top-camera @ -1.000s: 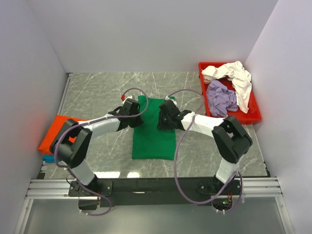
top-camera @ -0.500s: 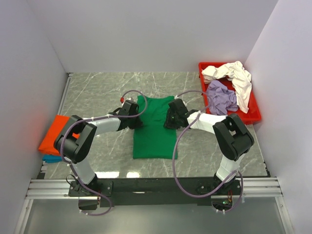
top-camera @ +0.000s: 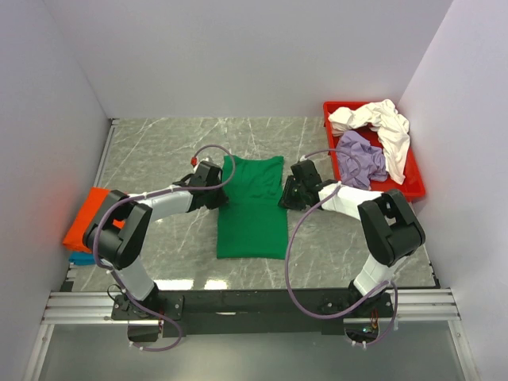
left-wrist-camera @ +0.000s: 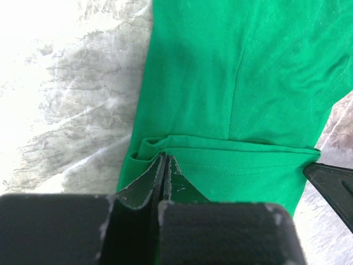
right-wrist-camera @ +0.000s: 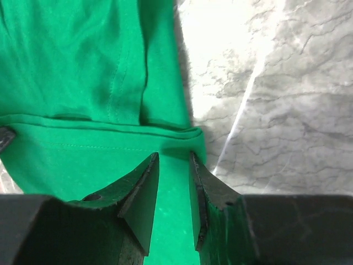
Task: Fold and stack the t-shirts
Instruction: Fold the tshirt
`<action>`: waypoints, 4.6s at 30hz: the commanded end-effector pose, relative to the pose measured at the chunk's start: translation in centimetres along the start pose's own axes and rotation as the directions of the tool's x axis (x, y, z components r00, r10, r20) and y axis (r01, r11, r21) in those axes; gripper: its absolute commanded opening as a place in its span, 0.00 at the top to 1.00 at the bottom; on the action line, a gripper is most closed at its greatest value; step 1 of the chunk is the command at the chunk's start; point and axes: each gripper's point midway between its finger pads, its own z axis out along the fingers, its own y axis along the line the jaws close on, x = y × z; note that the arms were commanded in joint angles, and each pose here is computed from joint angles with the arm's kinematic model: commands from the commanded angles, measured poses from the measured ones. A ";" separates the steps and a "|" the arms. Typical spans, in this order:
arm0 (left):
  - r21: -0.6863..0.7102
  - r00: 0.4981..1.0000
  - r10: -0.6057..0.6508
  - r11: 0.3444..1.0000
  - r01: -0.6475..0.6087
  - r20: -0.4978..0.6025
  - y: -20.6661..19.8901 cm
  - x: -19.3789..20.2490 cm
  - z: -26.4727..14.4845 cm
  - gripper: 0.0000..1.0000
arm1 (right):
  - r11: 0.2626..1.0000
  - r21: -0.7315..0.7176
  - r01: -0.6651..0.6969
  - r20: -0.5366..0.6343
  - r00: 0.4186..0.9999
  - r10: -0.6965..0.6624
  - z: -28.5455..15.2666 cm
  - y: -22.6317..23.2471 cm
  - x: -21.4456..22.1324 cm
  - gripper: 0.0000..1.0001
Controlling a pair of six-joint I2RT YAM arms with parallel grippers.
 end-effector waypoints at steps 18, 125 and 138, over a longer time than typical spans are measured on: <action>0.053 0.991 0.030 0.998 -0.037 0.133 -2.2 -4.7 -5.6 0.71 | 0.999 -0.046 0.010 0.071 0.997 -0.007 -4.3 -0.4 -2.2 0.64; 0.282 0.986 -0.045 0.959 -0.002 0.158 -6.9 -7.3 -14.5 1.00 | 0.975 -0.211 0.072 0.178 0.983 -0.034 -13.0 4.9 -6.9 1.00; 0.191 0.997 -0.061 0.980 0.053 0.039 -6.4 -14.1 -0.7 0.99 | 0.984 -0.170 -0.045 0.047 0.997 0.053 -2.2 3.2 -15.9 1.00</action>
